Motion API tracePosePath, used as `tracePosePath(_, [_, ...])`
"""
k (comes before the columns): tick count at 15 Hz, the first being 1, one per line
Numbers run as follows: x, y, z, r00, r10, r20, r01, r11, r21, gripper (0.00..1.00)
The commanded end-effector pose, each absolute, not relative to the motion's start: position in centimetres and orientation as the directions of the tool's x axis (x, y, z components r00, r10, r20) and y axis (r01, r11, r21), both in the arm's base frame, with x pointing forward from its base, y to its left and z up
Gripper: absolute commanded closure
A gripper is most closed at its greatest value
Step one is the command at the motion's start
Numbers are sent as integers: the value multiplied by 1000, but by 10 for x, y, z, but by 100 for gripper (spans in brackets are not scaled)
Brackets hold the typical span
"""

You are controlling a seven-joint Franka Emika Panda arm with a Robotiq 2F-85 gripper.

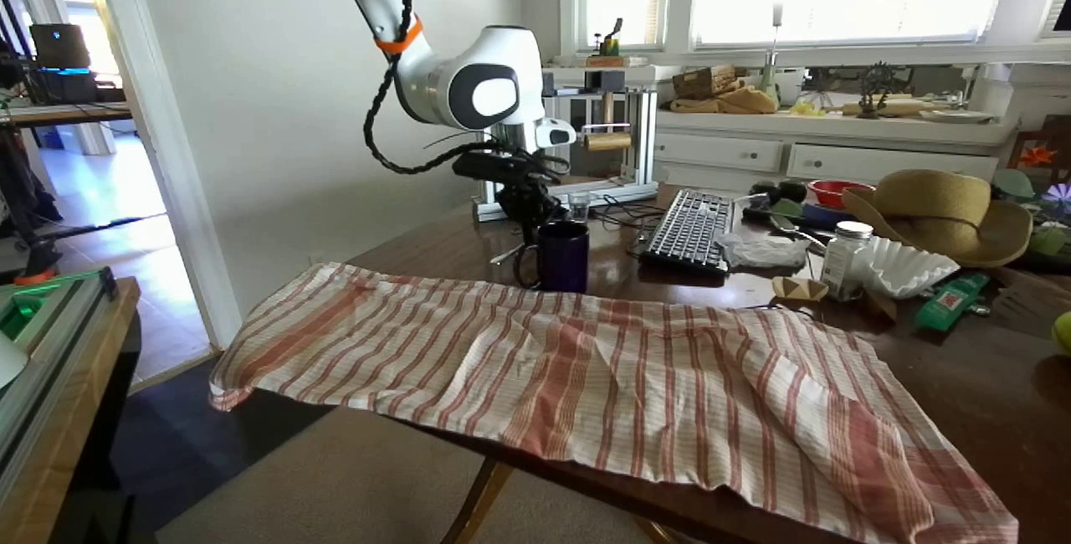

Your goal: Put the spoon in the cup, then move the cup backwards

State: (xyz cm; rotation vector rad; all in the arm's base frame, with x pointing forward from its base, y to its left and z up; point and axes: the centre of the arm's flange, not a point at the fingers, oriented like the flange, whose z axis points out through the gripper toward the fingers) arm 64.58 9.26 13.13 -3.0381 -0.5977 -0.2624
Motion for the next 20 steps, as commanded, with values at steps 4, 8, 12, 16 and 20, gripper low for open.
tracePosePath(4, [636,82,244,893,431,129,434,-901,6,98])
tracePosePath(8, [629,59,299,868,492,74,489,-871,47,98])
tracePosePath(12, [622,18,335,824,567,-10,565,-820,90,98])
tracePosePath(16, [617,-20,339,760,640,-111,650,-749,130,98])
tracePosePath(20, [609,-31,324,660,717,-226,751,-639,167,98])
